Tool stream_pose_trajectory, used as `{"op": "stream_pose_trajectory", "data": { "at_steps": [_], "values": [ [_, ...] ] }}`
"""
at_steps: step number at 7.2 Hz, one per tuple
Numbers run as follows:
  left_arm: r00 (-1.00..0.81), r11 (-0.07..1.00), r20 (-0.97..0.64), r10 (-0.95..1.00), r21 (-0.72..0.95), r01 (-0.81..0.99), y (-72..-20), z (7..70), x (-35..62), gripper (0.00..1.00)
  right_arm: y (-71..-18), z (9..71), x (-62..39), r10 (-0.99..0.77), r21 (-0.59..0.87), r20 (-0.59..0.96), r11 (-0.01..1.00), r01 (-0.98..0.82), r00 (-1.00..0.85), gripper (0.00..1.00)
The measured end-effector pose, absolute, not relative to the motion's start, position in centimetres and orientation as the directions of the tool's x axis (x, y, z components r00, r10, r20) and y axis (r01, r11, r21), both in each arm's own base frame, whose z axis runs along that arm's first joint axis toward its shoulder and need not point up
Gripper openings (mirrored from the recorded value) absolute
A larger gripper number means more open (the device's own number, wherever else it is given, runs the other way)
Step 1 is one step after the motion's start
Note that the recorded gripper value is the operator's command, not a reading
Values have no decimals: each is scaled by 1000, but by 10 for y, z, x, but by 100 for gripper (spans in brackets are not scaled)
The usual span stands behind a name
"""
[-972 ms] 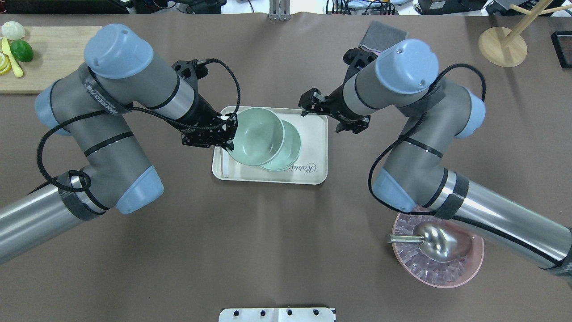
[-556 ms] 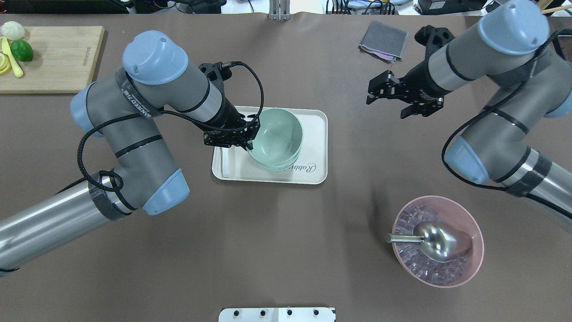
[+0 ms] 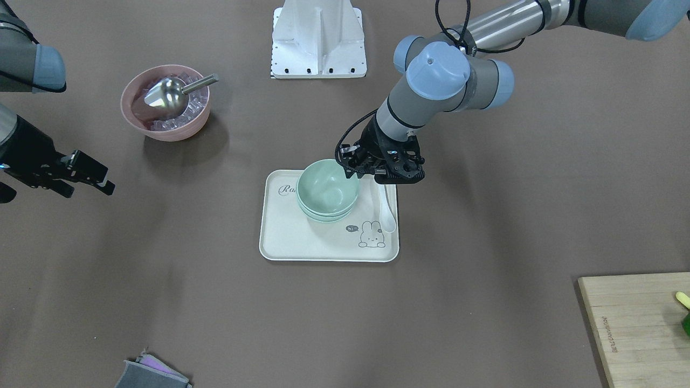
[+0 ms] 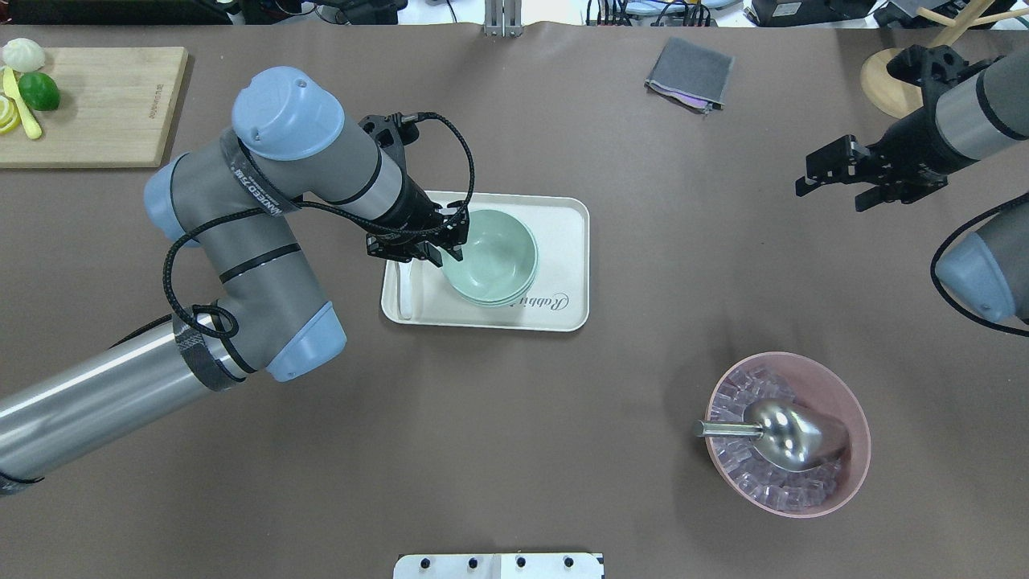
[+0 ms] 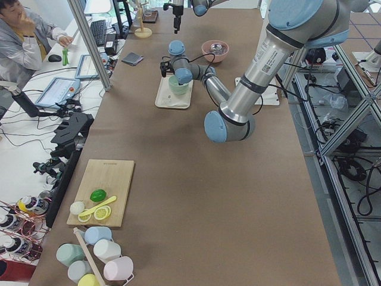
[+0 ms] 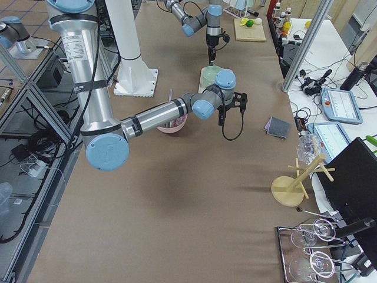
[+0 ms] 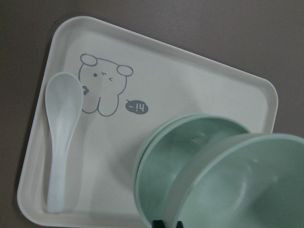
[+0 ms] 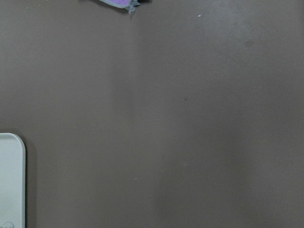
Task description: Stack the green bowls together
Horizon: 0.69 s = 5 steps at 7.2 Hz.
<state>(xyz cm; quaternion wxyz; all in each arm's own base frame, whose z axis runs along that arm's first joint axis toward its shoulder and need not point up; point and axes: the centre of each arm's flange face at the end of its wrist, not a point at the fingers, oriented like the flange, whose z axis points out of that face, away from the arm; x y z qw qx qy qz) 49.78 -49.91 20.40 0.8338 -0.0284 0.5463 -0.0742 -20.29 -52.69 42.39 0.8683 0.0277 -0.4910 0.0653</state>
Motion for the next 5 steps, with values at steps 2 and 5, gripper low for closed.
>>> {"op": "stream_pose_trajectory", "data": {
  "at_steps": [2,5],
  "values": [
    [371,988,-918,-143,-112,104,-508,217,480,98,-521,439,-181,85,-7,849,989,-150,521,100],
    [365,996,-929,-66,-41,77,-536,296,322,98,-511,485,-127,7,78,818,989,-123,576,100]
  ]
}}
